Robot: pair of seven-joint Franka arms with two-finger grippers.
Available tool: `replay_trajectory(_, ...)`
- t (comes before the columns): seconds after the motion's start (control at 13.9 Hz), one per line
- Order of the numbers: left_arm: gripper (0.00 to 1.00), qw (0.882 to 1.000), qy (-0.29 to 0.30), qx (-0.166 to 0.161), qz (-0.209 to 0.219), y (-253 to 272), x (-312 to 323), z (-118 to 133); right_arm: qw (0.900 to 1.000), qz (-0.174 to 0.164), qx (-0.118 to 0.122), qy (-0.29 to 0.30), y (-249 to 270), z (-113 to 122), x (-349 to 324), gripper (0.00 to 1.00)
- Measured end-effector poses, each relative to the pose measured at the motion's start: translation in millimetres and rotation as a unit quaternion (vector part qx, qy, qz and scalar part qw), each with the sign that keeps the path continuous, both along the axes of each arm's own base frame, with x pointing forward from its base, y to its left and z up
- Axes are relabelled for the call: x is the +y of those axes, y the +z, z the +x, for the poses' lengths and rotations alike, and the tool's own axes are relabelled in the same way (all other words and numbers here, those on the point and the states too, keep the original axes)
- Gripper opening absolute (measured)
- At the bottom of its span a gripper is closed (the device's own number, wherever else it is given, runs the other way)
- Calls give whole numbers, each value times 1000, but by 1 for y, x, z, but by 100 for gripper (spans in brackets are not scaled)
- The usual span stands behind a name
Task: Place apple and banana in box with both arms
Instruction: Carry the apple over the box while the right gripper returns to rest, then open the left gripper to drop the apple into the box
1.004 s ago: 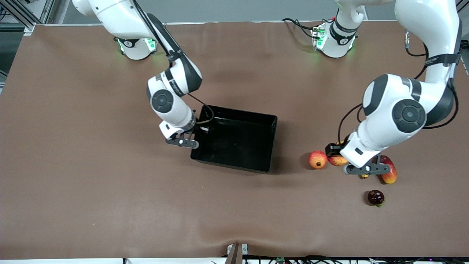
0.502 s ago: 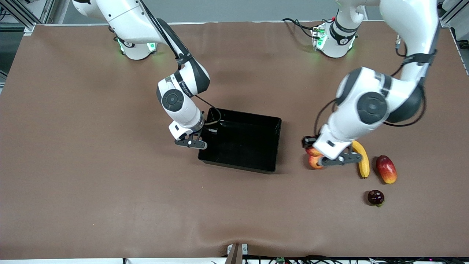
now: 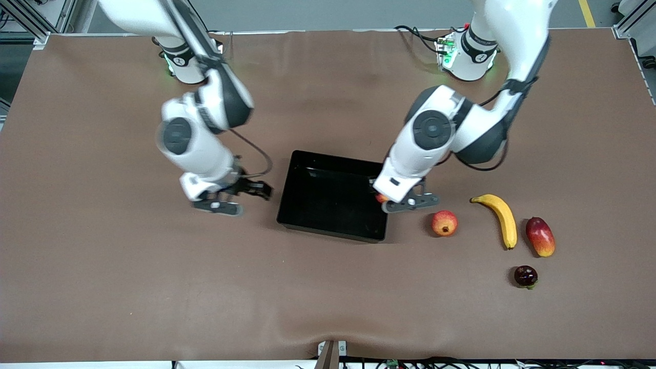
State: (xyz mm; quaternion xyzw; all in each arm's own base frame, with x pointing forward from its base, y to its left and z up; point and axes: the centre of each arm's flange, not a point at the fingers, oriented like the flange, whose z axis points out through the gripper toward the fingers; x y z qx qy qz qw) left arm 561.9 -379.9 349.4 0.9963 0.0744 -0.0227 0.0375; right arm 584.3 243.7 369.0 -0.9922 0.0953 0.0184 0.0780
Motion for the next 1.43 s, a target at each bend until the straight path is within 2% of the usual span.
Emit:
replay_trajectory(0.14,71,1000,-11,4,-7,-27,-21,-9,1000,3,18,21,27,8,-67,100)
replay_trajectory(0.36,71,999,-38,14,7,-61,-41,-23,999,12,21,46,44,17,-165,100)
replay_trajectory(0.5,71,999,-46,22,14,-84,-44,-27,998,18,20,56,47,17,-227,100)
replay_trajectory(0.65,71,999,-47,23,9,-105,-47,-28,998,21,7,55,60,13,-272,100)
replay_trajectory(1.0,71,997,-66,17,19,-134,-48,-35,998,19,-19,49,121,-9,-290,100)
replay_trajectory(1.22,71,998,-58,16,20,-133,-50,-37,1000,-14,1,12,157,-31,-290,100)
replay_trajectory(1.29,76,998,-56,16,20,-134,-51,-38,1000,-23,10,6,170,-38,-288,100)
replay_trajectory(1.43,95,998,-50,16,19,-134,-53,-39,999,-28,21,6,199,-48,-287,100)
